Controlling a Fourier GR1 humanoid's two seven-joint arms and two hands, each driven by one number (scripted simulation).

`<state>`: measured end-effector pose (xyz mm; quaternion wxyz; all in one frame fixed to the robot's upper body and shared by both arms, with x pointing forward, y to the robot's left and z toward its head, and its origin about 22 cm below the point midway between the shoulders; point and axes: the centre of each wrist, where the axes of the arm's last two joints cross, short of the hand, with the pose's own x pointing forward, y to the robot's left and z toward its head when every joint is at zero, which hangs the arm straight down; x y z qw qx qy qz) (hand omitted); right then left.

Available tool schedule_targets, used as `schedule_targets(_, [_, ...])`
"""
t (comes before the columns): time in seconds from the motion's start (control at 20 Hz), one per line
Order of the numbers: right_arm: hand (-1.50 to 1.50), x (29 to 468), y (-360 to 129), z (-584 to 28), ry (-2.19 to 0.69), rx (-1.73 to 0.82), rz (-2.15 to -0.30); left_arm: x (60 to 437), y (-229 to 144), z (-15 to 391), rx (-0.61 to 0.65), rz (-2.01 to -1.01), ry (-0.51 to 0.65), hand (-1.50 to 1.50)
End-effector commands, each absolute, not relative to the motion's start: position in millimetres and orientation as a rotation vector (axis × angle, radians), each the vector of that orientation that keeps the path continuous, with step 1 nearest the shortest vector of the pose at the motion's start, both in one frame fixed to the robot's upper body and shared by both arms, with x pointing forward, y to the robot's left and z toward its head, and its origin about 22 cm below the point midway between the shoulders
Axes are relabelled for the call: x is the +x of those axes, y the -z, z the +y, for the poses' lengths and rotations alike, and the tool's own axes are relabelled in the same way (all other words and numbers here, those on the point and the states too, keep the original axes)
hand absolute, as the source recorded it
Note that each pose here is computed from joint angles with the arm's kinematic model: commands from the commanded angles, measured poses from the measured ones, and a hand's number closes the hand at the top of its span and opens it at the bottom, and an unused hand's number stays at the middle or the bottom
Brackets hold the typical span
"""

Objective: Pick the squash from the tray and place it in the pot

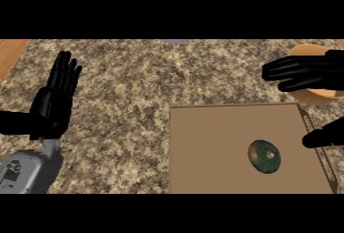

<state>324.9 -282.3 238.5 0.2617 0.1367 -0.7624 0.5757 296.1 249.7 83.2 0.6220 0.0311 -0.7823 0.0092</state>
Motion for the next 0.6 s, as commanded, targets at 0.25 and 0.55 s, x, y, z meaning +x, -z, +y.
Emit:
schedule_targets(0.25, [-1.50, 312, -211, -288, -2.007, 0.508, -1.861, 307, -88, 252, 0.078, -1.793, -0.025, 0.00])
schedule_targets(0.55, [-1.50, 322, -173, -296, -2.130, 0.407, -1.790, 305, -83, 264, 0.058, -1.766, -0.013, 0.00])
